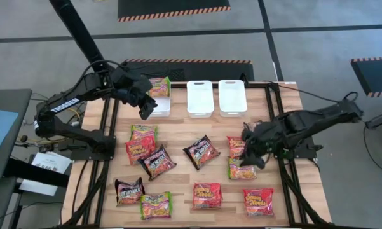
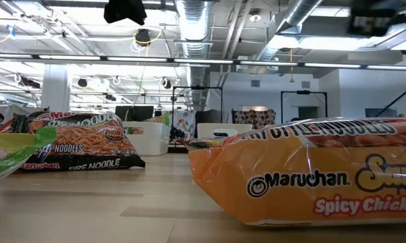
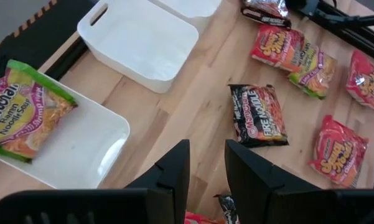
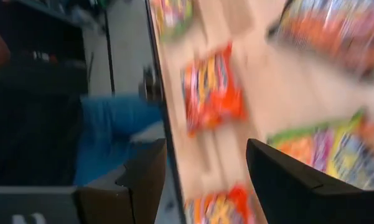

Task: Sort Maruchan noodles
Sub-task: Put the orange noodle pack into the right white bin

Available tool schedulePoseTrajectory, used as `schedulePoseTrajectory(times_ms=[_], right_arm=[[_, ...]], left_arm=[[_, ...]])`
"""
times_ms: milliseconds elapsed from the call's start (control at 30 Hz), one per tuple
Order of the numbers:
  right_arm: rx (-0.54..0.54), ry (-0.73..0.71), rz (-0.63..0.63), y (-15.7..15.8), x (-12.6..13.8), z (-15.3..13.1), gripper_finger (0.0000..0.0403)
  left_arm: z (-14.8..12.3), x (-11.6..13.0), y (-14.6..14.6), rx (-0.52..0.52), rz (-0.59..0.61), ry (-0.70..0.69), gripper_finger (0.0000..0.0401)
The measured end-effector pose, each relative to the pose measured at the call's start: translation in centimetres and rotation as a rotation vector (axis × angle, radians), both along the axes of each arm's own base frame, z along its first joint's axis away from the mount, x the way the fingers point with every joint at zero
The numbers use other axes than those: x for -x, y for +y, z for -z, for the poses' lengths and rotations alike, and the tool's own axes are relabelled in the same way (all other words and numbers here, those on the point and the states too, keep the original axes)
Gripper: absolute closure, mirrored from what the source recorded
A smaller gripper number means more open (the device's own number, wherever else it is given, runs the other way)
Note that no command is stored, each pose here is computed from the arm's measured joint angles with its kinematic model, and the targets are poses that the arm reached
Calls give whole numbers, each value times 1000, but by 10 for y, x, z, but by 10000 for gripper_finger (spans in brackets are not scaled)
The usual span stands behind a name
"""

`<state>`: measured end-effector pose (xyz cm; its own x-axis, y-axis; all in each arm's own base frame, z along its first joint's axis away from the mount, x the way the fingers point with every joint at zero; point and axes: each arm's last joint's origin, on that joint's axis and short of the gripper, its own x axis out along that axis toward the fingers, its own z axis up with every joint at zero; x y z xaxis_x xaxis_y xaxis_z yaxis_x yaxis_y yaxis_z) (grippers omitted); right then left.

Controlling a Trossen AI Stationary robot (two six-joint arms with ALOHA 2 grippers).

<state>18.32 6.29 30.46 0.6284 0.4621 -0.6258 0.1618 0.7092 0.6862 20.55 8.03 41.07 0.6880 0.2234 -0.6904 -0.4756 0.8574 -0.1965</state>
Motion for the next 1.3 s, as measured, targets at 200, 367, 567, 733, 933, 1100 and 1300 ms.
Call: schedulePoseTrajectory(times_ms=[200,367,567,733,933,1100,1300], right_arm=[[-19,245,-86,26,-1,23,157],[1,385,-176,47,-1,41,157],[-21,521,-274,70,-2,59,157],[21,603,-349,90,-1,76,157],[78,650,-430,113,4,95,157],[83,663,-448,129,4,106,157],[64,713,-392,139,3,116,157]], left_arm=[[0,0,0,-13,-8,5,315],[0,0,1,-25,-20,9,315],[0,0,1,-25,-20,9,315],[0,0,1,-25,-20,9,315],[0,0,1,-31,-14,11,315],[0,0,1,-38,-7,14,315],[0,0,1,-46,2,17,315]])
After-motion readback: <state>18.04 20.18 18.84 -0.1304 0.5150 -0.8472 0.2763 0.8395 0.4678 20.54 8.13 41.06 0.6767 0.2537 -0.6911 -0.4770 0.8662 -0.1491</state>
